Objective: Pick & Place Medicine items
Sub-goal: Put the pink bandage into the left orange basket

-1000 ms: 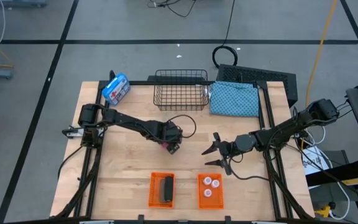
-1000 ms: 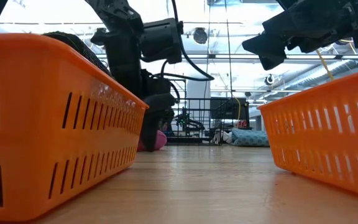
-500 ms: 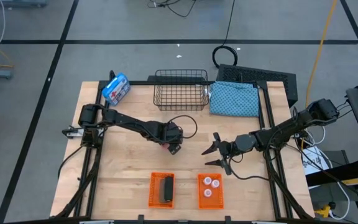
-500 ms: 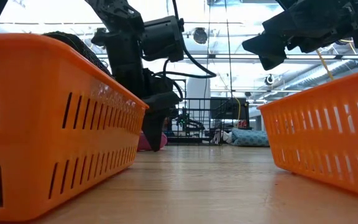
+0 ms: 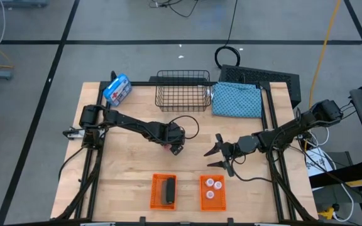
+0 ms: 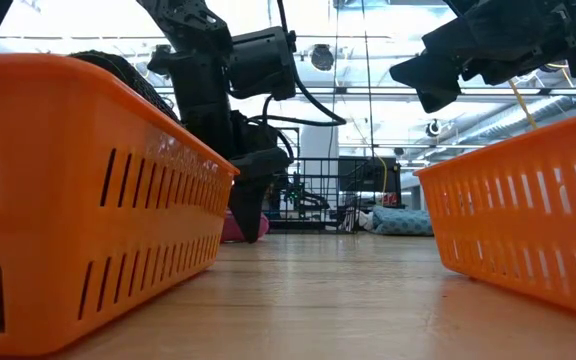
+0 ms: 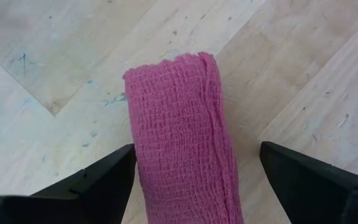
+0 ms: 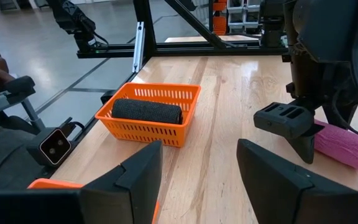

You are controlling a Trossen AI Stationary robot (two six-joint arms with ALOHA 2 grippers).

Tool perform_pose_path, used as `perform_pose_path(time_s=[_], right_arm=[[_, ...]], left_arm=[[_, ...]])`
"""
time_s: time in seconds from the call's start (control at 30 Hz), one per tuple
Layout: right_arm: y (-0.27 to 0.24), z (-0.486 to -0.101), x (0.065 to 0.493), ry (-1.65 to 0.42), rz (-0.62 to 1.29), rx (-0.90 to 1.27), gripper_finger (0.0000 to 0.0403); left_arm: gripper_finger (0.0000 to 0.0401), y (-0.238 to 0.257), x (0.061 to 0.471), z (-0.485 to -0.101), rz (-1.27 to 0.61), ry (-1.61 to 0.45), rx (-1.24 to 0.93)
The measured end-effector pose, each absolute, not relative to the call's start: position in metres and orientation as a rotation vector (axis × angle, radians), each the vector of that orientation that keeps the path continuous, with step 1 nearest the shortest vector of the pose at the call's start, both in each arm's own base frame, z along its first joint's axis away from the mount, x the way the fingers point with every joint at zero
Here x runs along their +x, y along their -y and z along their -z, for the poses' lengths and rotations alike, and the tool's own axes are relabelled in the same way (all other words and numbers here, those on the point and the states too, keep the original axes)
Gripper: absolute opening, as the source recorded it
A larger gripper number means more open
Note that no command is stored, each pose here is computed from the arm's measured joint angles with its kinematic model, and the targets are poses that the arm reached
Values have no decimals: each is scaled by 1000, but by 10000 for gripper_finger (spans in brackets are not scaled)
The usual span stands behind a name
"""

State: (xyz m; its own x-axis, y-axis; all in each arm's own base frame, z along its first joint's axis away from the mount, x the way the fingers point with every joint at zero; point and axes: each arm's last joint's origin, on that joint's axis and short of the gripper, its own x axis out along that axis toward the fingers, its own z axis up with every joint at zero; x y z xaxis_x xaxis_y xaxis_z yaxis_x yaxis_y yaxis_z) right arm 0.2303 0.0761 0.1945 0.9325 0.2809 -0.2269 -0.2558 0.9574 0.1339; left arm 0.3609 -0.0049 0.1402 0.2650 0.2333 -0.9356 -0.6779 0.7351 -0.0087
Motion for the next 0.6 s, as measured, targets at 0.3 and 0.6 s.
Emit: perform_pose_path(time_s=[0.3,0.6], right_arm=[[-76,-194,230,-247,-275,103,196],[-76,-194,230,-247,-275,103,196]], left_arm=[[351,5,361,-140,-653,-1144,-468],[351,5,361,-140,-655,-1143,-470]])
